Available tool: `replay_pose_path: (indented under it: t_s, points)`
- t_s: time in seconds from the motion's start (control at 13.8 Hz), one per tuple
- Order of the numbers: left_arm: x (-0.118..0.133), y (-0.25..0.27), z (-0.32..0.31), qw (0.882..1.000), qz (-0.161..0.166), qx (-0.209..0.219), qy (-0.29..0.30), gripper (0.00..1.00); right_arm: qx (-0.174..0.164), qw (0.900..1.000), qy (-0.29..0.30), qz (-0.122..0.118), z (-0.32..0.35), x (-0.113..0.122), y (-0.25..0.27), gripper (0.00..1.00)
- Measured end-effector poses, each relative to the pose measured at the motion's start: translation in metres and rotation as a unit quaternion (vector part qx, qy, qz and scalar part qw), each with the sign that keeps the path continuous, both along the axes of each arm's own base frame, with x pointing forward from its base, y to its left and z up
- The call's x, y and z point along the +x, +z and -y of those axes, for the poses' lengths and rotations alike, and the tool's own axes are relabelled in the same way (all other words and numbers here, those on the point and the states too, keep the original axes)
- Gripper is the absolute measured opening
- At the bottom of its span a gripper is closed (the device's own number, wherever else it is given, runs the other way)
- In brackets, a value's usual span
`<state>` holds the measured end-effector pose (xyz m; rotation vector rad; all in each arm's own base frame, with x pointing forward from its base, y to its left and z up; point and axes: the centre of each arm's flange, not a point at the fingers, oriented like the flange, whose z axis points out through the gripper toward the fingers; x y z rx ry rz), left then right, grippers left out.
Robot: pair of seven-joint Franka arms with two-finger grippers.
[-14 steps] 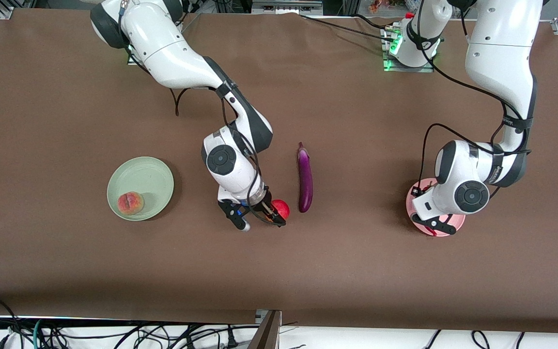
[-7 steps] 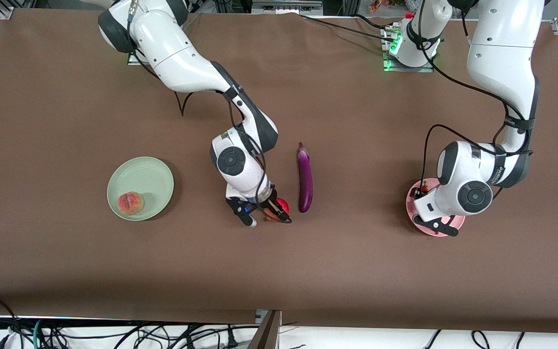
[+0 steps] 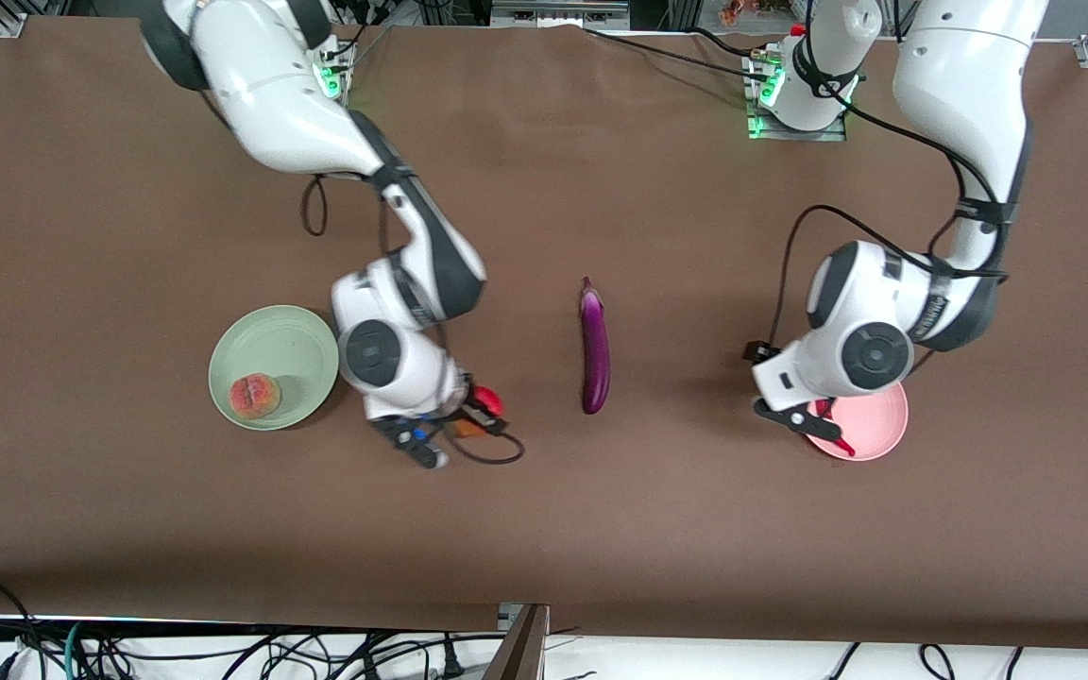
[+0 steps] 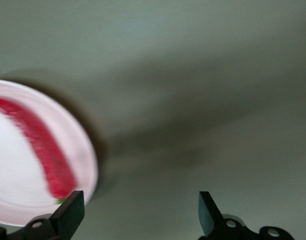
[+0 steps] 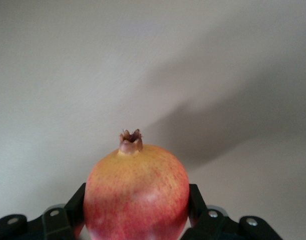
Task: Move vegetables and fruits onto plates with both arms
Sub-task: 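Carry the pomegranate to the green plate while the left gripper grasps the eggplant, then release the pomegranate on the green plate and withdraw the right gripper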
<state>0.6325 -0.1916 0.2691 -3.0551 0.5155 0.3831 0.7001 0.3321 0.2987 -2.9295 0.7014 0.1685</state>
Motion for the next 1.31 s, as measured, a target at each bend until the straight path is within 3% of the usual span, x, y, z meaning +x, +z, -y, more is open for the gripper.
replay_pose_path:
  t_s: [0.15,0.36,0.58,0.8,0.87,0.94,1.02,1.31]
  points:
    - [-0.017,0.005,0.055,1.0,-0.002,-0.024,0.012,1.0,-0.023,0.997,0.076,-0.021,0.082,0.013,0.033,0.81]
    - [-0.034,0.001,0.135,0.996,0.014,-0.067,0.049,1.0,-0.048,0.987,0.144,-0.045,0.178,0.01,0.022,0.81]
    - [-0.052,-0.025,0.197,0.991,0.053,-0.091,0.085,1.0,-0.05,0.987,0.141,-0.059,0.218,-0.021,-0.025,0.81]
    - [-0.067,-0.059,0.222,0.988,0.05,-0.09,0.114,1.0,-0.053,0.989,0.132,-0.048,0.229,-0.052,-0.057,0.81]
    - [-0.07,-0.069,0.224,0.987,0.046,-0.087,0.124,1.0,-0.053,0.989,0.131,-0.046,0.229,-0.057,-0.06,0.85]
    - [-0.07,-0.078,0.223,0.987,0.044,-0.085,0.132,1.0,-0.052,0.989,0.131,-0.042,0.23,-0.057,-0.057,0.96]
    - [-0.07,-0.087,0.222,0.986,0.043,-0.084,0.136,0.94,-0.051,0.99,0.131,-0.034,0.229,-0.055,-0.049,1.0]
    - [-0.067,-0.092,0.22,0.985,0.046,-0.085,0.142,0.47,-0.036,0.99,0.138,0.015,0.219,-0.043,0.043,1.0]
